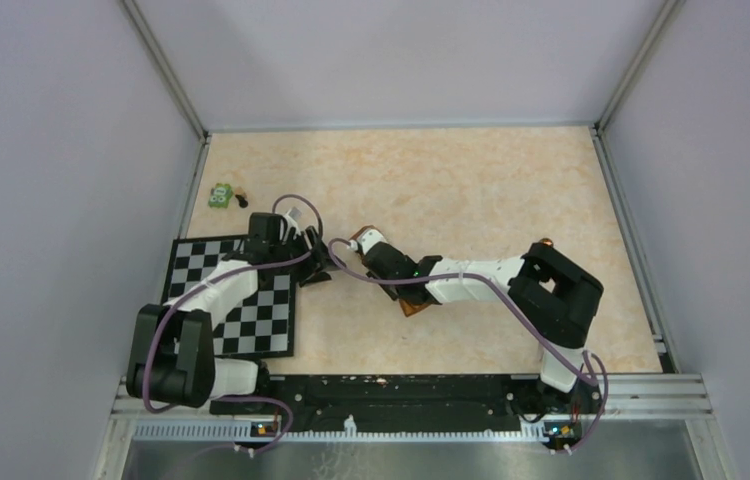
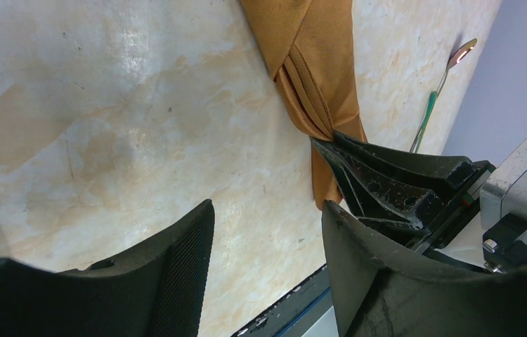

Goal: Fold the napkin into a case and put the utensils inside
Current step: Pick up the smaller rectangle-folded napkin from the center of the board, then turn over the smaller rectangle-folded napkin at the center of the board, then smooth out the smaller rectangle-folded napkin at the center of the board, then rotate the smaller rectangle-folded napkin at the center of the board, then move the smaller rectangle folded napkin to the center of the board, then smooth out the smaller rectangle-folded napkin at the center of the board.

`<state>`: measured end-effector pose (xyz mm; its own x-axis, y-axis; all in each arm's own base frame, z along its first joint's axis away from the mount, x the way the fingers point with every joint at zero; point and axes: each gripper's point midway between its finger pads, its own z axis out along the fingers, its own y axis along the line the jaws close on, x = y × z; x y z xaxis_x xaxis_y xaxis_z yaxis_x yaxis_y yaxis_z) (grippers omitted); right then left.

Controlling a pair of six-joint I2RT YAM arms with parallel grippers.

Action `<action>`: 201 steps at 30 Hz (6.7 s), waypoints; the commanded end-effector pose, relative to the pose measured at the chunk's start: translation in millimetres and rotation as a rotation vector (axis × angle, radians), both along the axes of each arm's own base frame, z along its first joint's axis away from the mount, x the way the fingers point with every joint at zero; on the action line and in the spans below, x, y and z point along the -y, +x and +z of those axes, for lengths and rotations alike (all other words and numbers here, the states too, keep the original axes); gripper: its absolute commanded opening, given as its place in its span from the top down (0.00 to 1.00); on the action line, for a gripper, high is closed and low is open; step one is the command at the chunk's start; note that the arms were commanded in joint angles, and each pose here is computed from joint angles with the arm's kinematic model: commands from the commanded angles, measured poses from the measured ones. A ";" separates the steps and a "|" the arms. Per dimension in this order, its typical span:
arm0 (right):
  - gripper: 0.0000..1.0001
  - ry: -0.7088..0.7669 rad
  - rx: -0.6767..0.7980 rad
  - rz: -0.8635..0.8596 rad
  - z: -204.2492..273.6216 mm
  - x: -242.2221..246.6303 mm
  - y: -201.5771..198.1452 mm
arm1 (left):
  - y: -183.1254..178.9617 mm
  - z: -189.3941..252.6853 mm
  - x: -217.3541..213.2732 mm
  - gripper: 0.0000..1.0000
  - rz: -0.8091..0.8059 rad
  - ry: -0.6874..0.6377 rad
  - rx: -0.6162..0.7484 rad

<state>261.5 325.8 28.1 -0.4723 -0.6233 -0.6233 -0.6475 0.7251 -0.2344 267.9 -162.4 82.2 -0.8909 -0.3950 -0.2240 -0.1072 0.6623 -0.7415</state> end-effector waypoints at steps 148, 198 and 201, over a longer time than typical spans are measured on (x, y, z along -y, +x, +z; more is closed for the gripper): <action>0.67 0.749 -0.648 -0.146 21.9 -90.3 -4.8 | -21.7 132.4 17.2 0.15 -0.121 0.047 0.446; 0.88 0.841 -1.053 0.056 24.2 -107.5 -156.3 | -149.1 -31.3 -2.6 0.96 0.021 0.236 -0.203; 0.88 0.834 -1.078 0.022 4.9 -99.6 -162.0 | -154.1 -46.5 -5.6 0.94 0.029 0.235 -0.212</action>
